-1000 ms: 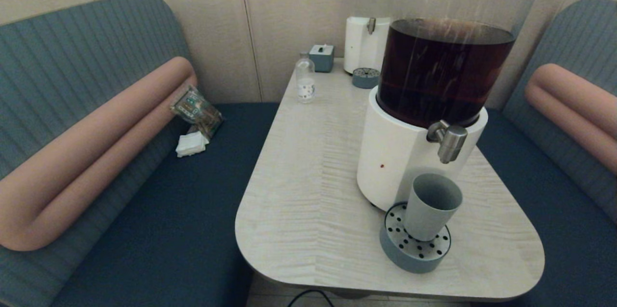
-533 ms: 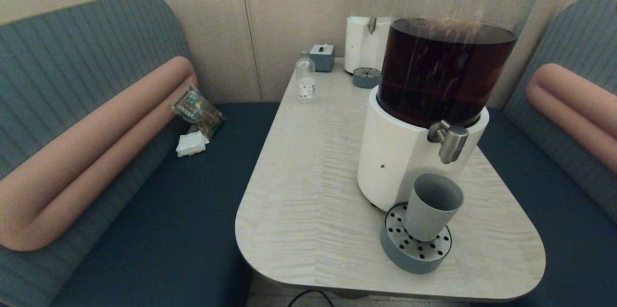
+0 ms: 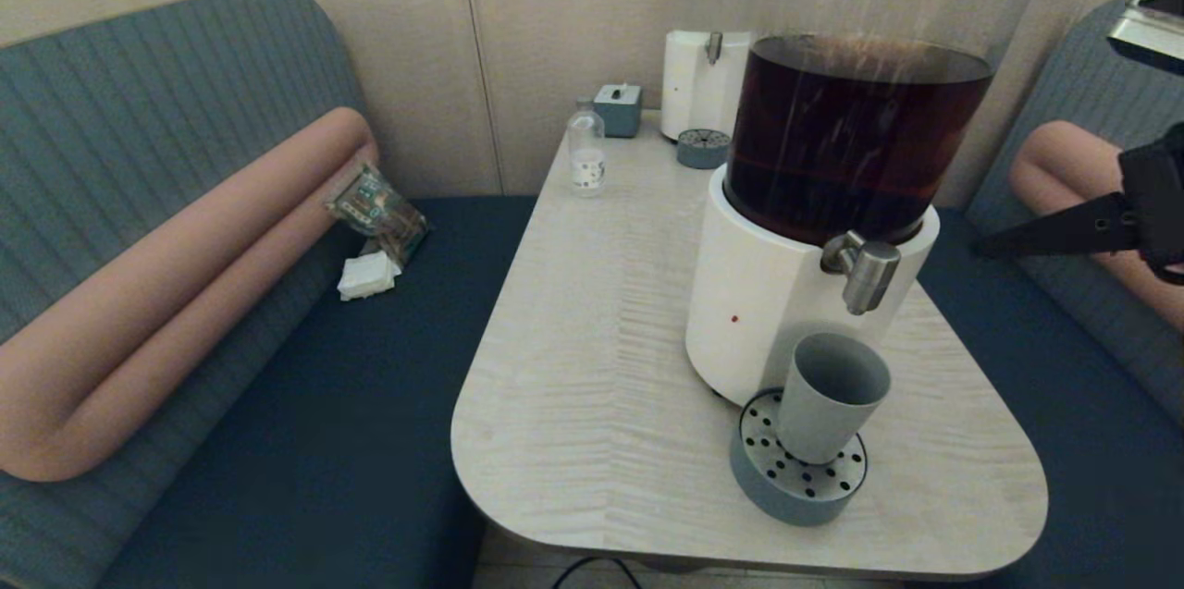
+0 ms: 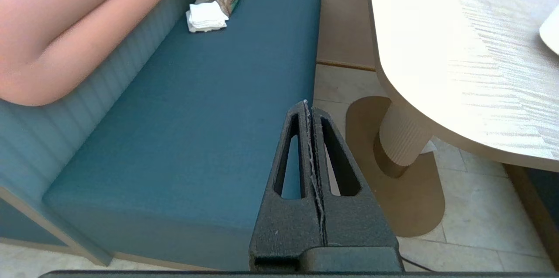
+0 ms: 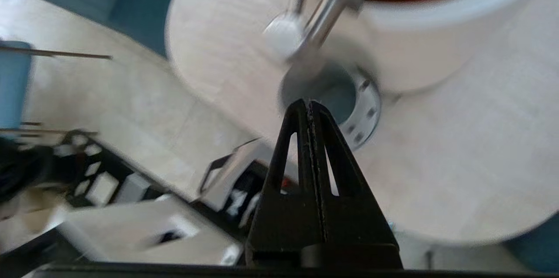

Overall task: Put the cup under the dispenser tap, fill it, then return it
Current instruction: Turn on the faucet

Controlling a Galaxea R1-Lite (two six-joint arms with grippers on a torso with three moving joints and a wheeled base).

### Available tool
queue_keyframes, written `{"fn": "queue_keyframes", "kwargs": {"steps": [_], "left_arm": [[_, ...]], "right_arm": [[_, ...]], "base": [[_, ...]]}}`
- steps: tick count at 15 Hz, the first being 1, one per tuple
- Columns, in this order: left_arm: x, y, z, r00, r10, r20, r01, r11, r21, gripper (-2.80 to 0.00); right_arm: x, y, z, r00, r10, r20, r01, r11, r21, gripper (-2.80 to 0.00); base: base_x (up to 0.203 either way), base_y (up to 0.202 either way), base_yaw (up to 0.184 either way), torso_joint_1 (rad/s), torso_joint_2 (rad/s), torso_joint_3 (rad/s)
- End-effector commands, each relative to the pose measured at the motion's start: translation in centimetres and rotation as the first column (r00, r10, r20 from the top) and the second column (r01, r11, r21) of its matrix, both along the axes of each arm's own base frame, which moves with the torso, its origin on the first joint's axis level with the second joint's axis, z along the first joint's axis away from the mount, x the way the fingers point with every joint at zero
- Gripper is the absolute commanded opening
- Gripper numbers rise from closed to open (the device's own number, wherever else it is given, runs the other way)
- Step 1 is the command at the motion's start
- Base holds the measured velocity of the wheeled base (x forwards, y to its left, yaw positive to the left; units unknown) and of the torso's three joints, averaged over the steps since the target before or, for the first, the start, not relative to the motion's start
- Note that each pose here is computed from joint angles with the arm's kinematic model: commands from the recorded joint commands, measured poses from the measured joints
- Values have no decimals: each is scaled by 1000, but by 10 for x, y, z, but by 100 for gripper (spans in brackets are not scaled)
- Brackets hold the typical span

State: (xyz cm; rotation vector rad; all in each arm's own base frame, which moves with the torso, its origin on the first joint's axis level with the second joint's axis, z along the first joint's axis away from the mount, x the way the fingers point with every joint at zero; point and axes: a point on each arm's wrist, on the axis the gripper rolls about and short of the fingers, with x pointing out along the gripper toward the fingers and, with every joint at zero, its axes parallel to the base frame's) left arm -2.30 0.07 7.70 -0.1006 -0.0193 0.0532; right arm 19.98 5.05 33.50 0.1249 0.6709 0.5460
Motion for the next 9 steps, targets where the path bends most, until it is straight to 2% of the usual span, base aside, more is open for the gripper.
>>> {"fn": "queue_keyframes", "kwargs": {"steps": [1, 3, 9], "left_arm": [[0, 0, 0, 1000, 1, -3, -1, 1000, -1, -280], [0, 0, 0, 1000, 1, -3, -1, 1000, -1, -280], [0, 0, 0, 1000, 1, -3, -1, 1000, -1, -280]], "right_arm": [[16, 3, -13, 1000, 15, 6, -15, 999, -29, -280], [19, 3, -14, 995, 54, 81, -47, 996, -76, -280], [19, 5, -15, 993, 78, 93, -69, 993, -95, -280]], "base": [[0, 0, 0, 0, 0, 0], [0, 0, 0, 0, 0, 0], [0, 0, 0, 0, 0, 0]]}}
